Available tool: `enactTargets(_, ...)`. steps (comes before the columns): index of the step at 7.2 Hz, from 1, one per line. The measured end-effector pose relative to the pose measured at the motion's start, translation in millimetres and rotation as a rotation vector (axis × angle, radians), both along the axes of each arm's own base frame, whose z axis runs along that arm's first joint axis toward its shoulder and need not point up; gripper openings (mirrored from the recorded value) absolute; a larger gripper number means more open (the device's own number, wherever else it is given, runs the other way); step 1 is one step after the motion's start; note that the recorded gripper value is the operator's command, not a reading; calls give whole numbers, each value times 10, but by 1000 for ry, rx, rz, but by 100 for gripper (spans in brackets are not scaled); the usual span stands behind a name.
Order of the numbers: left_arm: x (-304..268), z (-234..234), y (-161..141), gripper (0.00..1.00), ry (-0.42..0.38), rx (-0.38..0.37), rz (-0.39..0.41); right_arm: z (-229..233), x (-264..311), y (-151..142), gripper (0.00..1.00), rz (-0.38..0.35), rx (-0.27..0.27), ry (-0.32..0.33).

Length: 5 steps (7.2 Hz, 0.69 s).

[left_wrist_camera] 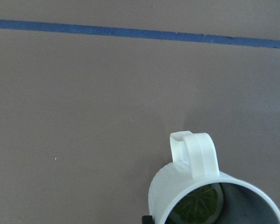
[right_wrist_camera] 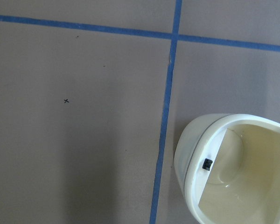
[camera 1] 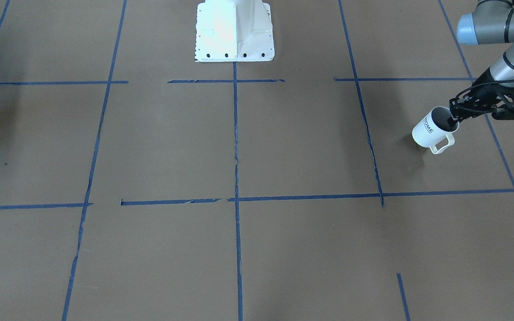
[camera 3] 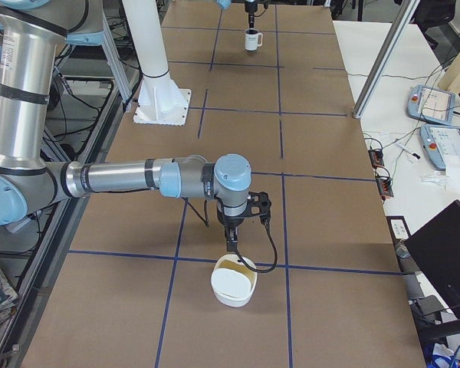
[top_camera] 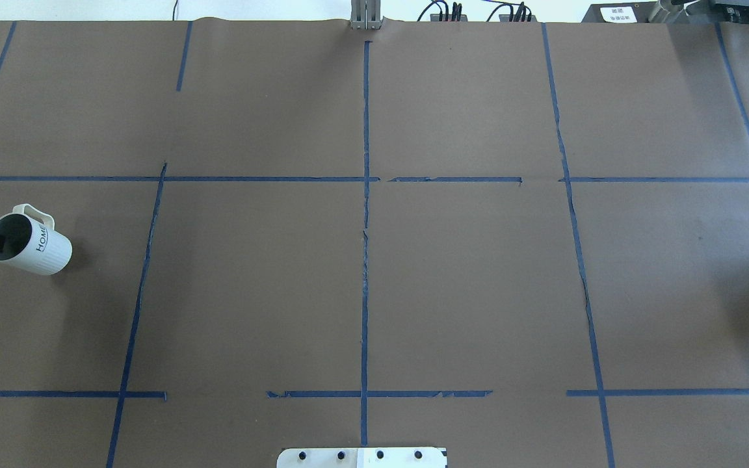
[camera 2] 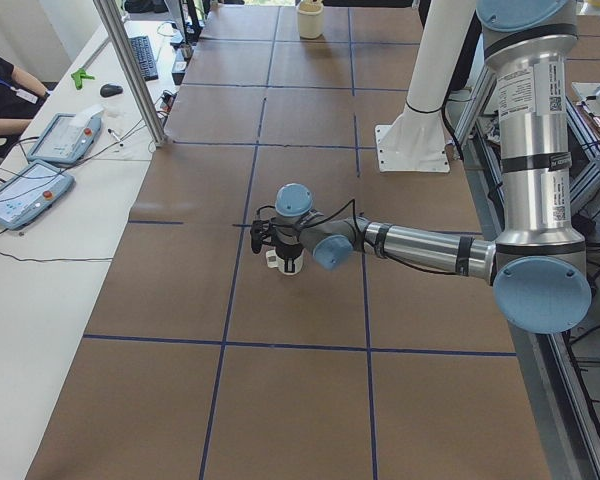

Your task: Left arm hands cup to right arm to dump lemon

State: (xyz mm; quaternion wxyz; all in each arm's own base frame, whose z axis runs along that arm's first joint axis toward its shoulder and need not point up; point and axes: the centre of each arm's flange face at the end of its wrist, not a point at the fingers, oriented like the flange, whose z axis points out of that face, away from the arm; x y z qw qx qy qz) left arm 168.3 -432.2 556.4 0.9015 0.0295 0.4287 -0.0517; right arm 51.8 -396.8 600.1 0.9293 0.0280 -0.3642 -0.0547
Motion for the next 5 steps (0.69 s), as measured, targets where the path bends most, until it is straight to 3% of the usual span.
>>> enactTargets(1,-30,-95,-68,0,3,-32,-36,-52,-4,-27,99,2,64,-3)
enactTargets(2,-8,-277,-164,0,21,-83,-95,-111,-12,-45,90,4,132,-8)
enactTargets(3,46,-498,-277,0,51,-133,-157,-193,-56,-94,93,-6,201,-13)
enactTargets(4,115,-705,-382,0,80,-167,-201,-332,-181,-204,99,-36,296,-20)
enactTargets(5,208,-918,-496,0,112,-196,-238,-484,-361,-313,100,-75,405,-35)
